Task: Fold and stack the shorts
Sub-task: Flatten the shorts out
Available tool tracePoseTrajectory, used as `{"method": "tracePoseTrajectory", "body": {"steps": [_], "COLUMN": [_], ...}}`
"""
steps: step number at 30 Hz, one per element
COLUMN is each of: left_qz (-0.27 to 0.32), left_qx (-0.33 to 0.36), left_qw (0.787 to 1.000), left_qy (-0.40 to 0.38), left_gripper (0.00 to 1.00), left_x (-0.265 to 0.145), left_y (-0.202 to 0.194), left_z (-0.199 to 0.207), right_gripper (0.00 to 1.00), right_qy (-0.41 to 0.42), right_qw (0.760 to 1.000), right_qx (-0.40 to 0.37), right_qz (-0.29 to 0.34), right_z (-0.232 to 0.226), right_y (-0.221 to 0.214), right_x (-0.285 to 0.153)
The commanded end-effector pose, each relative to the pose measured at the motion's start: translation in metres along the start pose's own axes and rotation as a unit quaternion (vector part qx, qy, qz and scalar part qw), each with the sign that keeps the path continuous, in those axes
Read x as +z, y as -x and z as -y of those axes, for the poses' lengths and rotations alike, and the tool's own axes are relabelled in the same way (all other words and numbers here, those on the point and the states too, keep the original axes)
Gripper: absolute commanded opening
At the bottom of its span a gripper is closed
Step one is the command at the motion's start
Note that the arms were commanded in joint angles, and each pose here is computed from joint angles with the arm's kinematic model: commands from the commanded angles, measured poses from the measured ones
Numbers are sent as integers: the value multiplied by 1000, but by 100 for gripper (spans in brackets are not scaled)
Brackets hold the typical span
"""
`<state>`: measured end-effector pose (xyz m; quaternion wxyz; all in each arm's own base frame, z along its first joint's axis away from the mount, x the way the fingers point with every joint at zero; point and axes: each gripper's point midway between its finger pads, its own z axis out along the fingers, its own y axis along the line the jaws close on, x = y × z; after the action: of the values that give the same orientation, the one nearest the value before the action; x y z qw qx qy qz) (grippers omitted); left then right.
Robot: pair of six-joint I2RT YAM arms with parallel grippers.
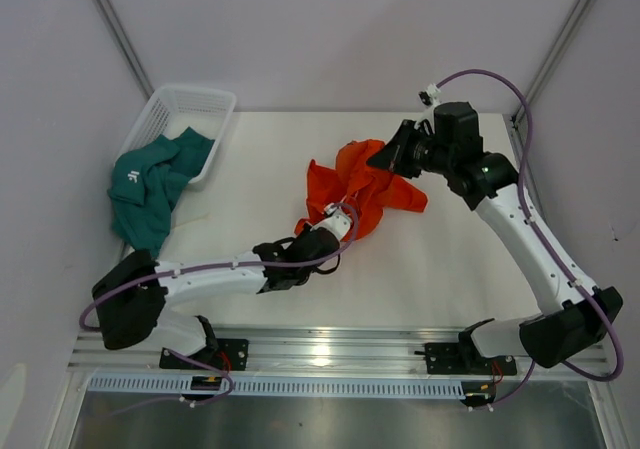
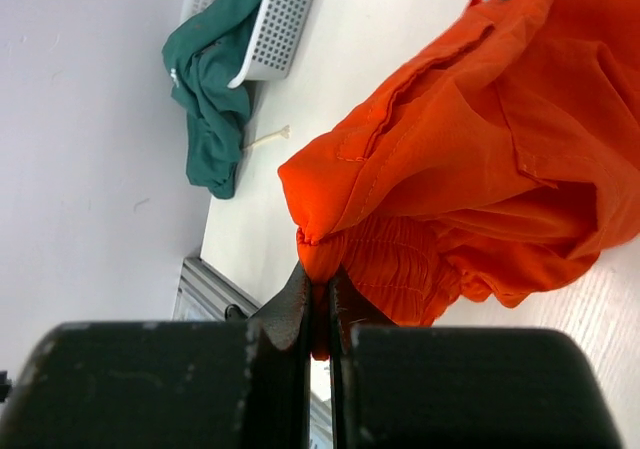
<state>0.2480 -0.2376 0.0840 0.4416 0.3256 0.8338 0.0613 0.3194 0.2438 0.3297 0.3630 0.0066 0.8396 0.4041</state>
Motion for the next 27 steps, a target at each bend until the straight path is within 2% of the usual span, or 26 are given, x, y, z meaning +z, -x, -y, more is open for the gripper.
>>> {"method": "tracePoseTrajectory", "body": {"steps": [1,3,6,9,10,13,17,22,24,27], "left_qz": [51,79,116,138,180,226,312,282,253,247], "left_qx": [-48,-58,-80,-98,-123,-143,-167,-188,-182,-187], "left_qw": [997,992,980,966,952,927,888,914,927,929], "left_qy": [-40,-74,-142,-197,-215,-262,-292,-224,-210,-202], "left_gripper": [0,0,0,0,0,0,0,0,0,0], "left_x": [-40,-71,-122,-170,-202,-255,-322,-316,-304,-298], "left_y": [50,74,114,126,152,174,193,195,196,203], "left_z": [-2,-1,-1,-8,-26,-47,-92,-119,-113,-114], "right_gripper": [0,0,0,0,0,0,0,0,0,0], "right_qy": [9,0,21,74,98,170,202,178,153,125], "right_qw": [998,996,989,977,972,957,942,932,938,947], "right_qx": [14,28,41,42,36,29,34,43,53,66], "right_qz": [62,82,143,196,210,234,266,313,307,288], "right_z": [-29,-36,-67,-108,-122,-156,-167,-156,-145,-131], "right_y": [31,39,65,87,88,85,79,85,88,93], "right_x": [-38,-56,-98,-146,-165,-211,-249,-267,-251,-218]}}
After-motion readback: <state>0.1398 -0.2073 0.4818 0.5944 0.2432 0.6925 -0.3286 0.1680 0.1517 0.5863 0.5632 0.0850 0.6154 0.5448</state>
